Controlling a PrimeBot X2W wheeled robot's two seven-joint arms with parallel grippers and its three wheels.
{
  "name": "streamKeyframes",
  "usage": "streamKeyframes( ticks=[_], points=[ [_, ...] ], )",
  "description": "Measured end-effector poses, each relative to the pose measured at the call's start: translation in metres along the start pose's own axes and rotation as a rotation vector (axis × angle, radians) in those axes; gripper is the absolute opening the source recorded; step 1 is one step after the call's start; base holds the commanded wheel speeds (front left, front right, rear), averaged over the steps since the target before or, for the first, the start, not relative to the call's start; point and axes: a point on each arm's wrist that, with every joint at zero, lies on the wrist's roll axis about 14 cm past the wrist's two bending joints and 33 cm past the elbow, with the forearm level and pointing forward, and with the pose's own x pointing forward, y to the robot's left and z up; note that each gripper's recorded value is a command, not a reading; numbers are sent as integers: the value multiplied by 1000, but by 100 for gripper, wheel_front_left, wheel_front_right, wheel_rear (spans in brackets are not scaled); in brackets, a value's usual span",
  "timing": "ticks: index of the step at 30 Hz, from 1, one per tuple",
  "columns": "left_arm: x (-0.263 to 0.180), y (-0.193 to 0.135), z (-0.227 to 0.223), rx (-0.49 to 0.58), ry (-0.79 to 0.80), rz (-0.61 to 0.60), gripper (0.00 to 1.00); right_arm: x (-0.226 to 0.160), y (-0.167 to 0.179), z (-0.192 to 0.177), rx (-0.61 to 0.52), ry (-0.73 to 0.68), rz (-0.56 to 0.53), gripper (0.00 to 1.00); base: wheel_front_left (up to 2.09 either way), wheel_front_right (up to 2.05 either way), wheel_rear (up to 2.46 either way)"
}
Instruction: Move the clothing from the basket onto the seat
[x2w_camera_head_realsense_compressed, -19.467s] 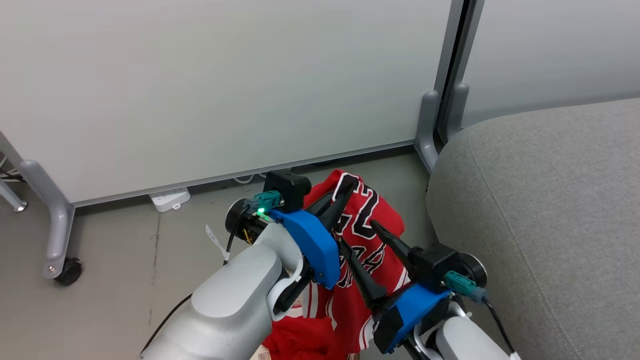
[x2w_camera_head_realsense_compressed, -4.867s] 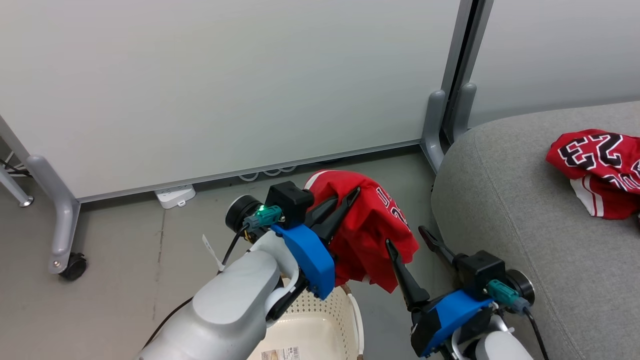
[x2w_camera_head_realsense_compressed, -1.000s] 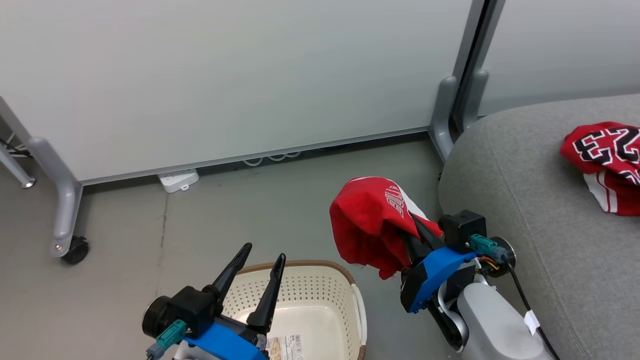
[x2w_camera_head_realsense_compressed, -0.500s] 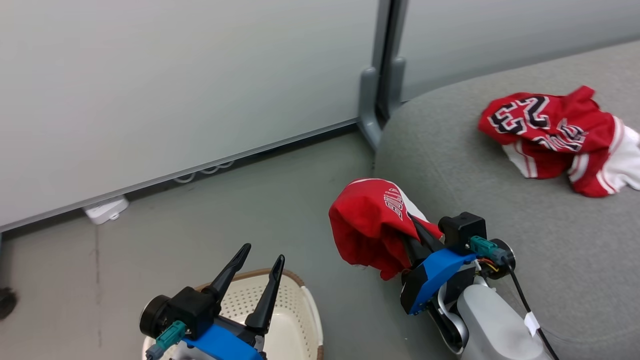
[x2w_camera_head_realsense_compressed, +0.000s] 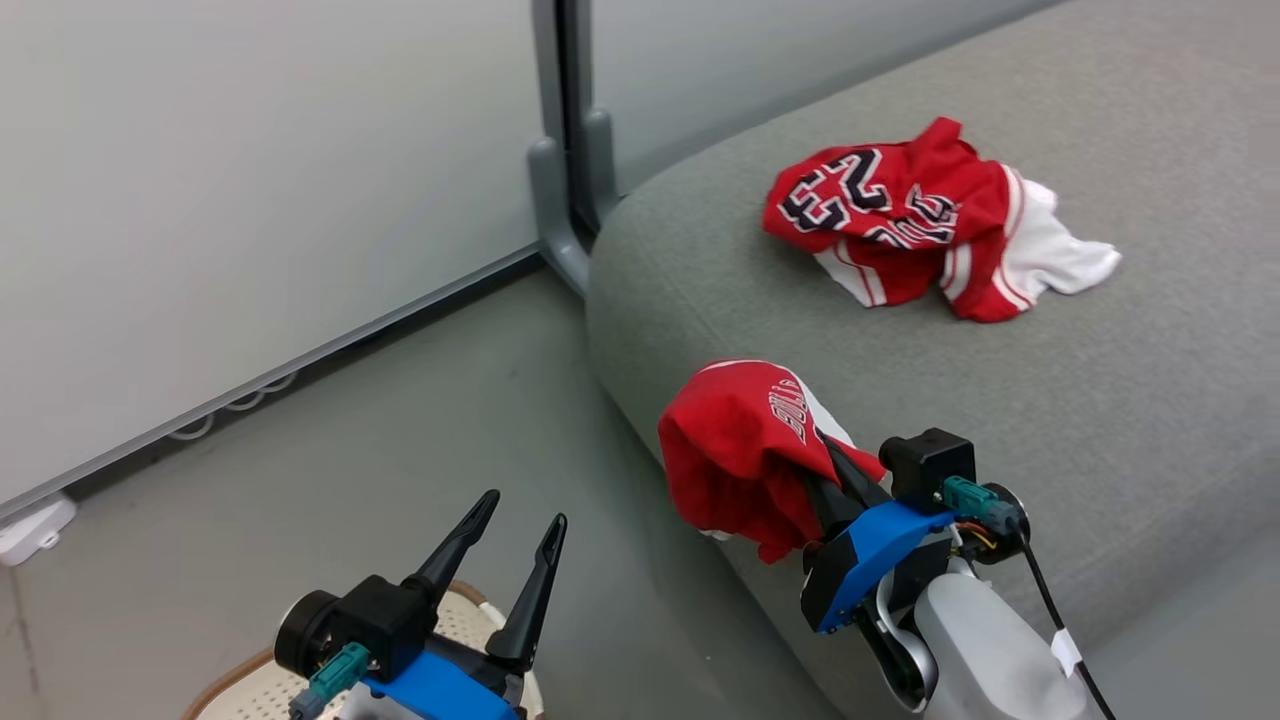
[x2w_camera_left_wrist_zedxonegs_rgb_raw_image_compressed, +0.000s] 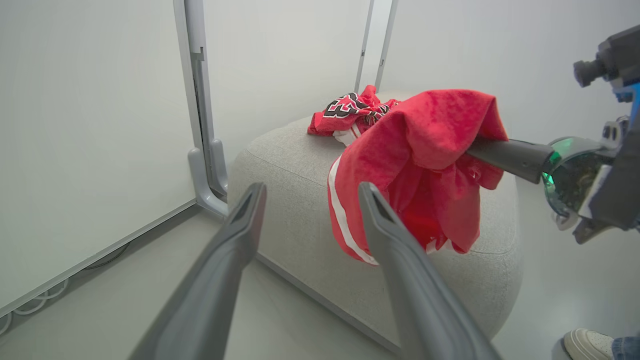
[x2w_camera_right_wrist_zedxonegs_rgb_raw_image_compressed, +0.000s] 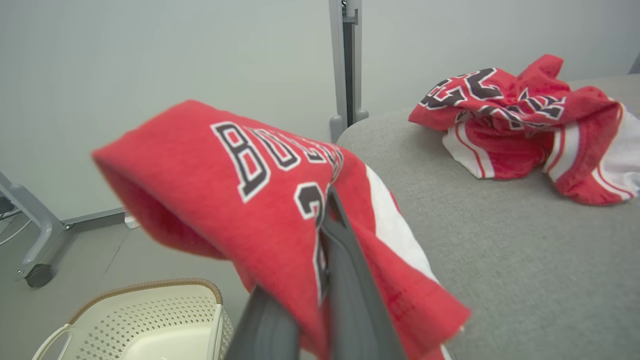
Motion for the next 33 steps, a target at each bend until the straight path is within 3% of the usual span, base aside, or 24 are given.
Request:
streamKeyframes(
  ticks=[9,23,33],
  points=[
    [21,-22,-10,-20,18,-97,100,-16,-30,-8,19,12,-94,0,0,0,0],
    [24,-17,-14,-26,25,-97,100,-15,-36,-11,36,16,-116,0,0,0,0],
    [26,4,-23,-30,27,-79,100,27,-94,55,-36,-65,-240,0,0,0,0]
  ],
)
